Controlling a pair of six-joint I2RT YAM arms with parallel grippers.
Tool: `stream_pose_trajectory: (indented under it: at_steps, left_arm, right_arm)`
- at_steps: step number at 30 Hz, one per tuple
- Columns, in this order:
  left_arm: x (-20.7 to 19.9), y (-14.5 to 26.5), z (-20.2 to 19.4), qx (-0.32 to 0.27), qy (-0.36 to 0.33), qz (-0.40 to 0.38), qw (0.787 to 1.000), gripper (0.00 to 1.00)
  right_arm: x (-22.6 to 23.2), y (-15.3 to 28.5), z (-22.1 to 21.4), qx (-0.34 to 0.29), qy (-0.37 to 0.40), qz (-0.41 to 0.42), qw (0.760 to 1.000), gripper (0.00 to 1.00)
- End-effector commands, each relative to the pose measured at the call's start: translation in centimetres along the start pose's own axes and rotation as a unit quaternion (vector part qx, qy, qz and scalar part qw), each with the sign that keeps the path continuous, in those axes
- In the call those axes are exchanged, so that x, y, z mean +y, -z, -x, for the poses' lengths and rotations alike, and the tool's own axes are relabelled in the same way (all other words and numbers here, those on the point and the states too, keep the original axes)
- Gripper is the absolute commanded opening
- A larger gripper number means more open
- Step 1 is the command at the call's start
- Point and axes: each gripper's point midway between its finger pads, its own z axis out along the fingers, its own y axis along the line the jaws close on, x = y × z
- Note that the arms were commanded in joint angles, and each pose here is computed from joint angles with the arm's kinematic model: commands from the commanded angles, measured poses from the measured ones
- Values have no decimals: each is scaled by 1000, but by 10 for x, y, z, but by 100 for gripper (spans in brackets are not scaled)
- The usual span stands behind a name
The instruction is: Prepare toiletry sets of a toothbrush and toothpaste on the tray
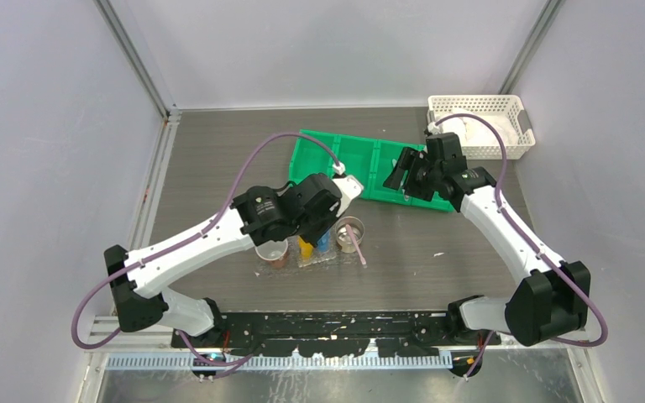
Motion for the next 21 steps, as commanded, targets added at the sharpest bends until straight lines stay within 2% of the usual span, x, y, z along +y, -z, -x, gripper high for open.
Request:
stream_pose_trajectory:
  at_steps: [1,21]
  left_arm:
    - [-4,1,12,-32,13,-9,999,1]
    - [-4,-43,-14,-20,44,-5,999,3]
  right_arm:
    - [5,-1,9,-16,0,14,1000,68]
    - [5,-10,4,-5,-5,19,1000,68]
